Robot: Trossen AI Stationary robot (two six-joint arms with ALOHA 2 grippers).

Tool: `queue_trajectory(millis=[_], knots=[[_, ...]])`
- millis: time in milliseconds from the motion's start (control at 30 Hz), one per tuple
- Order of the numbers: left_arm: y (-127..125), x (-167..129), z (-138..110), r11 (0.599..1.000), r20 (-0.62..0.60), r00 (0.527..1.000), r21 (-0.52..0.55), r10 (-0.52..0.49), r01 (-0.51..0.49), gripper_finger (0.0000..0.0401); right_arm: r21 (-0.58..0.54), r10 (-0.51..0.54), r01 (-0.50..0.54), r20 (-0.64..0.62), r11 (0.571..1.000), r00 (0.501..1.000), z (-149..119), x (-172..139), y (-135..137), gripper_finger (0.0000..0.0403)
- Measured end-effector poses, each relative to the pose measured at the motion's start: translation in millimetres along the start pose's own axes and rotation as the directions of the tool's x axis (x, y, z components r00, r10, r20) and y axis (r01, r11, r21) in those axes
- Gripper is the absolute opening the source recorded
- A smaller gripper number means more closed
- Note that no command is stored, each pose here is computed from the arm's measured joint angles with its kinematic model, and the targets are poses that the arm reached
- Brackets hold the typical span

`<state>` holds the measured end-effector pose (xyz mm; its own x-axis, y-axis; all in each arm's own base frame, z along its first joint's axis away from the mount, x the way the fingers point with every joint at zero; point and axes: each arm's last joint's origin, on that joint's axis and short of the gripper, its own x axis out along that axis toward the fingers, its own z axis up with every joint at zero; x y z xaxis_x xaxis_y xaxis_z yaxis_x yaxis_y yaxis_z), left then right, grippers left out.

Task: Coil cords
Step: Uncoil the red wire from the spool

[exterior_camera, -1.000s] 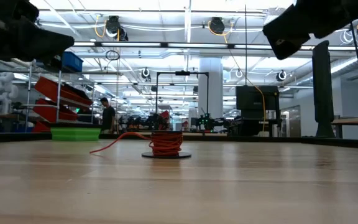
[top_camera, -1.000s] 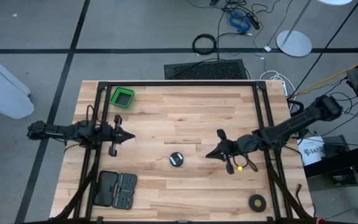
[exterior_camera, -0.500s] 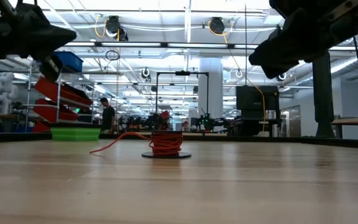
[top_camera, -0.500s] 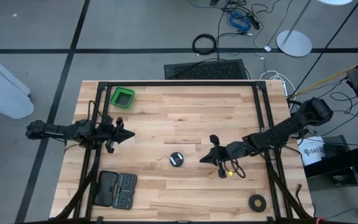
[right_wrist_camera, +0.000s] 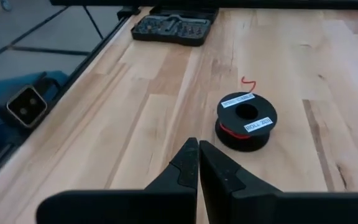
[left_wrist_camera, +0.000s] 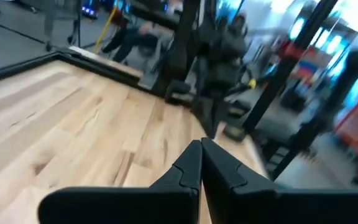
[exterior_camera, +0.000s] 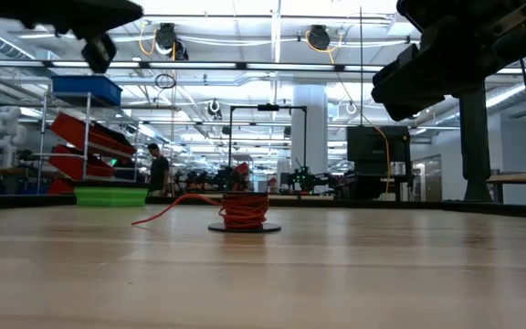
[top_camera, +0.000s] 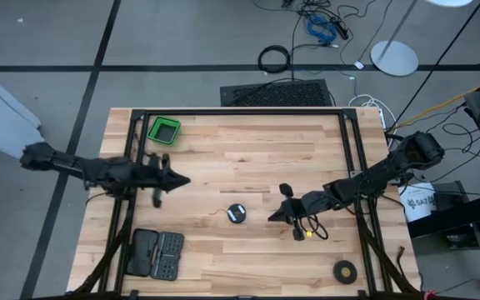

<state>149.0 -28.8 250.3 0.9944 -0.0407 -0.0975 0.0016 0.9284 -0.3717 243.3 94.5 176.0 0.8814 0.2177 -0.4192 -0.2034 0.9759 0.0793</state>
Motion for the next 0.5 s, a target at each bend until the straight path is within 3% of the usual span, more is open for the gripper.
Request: queue_trajectory(millis=[267, 500], knots=[[-43, 65, 13, 0.967, -0.155, 0.988, 0.250, -0.007, 0.046, 0.0013, -0.232, -0.005, 0.009, 0.017, 0.973, 1.000, -5, 7, 10, 0.0000], [-68, 95, 19, 0.951, -0.189, 0.981, 0.297, -0.037, 0.092, 0.0013, -0.359, -0.064, 0.086, 0.074, 0.930, 0.995, -13, 25, 9, 0.0023]])
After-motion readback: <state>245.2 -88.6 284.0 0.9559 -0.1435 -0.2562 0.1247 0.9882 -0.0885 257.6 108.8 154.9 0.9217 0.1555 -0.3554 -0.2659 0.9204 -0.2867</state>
